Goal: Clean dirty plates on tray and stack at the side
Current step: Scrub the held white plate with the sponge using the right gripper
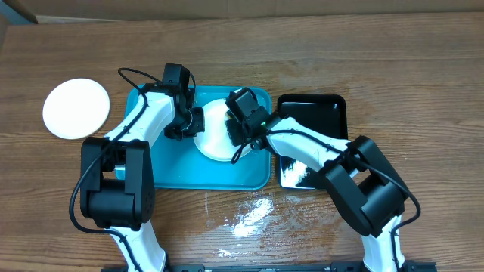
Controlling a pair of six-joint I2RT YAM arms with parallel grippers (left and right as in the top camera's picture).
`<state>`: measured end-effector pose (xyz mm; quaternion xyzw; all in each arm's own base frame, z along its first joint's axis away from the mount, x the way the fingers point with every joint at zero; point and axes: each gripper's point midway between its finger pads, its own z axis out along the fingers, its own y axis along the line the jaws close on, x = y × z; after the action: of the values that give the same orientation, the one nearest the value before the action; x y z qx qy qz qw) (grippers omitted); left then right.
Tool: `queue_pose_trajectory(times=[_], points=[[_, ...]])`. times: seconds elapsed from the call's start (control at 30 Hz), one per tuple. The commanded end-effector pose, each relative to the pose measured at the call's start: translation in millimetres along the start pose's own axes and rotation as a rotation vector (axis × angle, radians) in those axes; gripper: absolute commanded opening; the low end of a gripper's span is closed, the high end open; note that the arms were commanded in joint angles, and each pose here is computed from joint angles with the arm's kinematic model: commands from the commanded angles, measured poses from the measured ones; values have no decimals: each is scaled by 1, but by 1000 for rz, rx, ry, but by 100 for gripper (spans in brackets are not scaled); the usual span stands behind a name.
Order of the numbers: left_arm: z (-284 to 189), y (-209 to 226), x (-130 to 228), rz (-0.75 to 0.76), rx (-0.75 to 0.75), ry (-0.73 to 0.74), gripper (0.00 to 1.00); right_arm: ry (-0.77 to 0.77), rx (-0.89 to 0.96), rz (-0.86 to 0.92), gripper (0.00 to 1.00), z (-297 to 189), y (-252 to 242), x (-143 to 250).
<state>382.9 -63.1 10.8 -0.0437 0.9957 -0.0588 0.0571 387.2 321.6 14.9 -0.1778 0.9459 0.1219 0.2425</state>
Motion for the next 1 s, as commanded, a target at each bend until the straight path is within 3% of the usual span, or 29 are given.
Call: queue_pose_trajectory(times=[0.0, 0.33, 0.83, 0.97], points=[[1, 3, 3, -1, -20, 5, 4, -71, 63, -23, 6, -2, -7, -17], [1, 3, 3, -1, -20, 4, 4, -224, 55, -137, 4, -10, 1, -59], [1, 3, 2, -1, -21, 0, 4, -198, 106, -197, 4, 19, -9, -45], [1, 5, 2, -9, -30, -1, 4, -97, 124, -181, 3, 22, -17, -20]])
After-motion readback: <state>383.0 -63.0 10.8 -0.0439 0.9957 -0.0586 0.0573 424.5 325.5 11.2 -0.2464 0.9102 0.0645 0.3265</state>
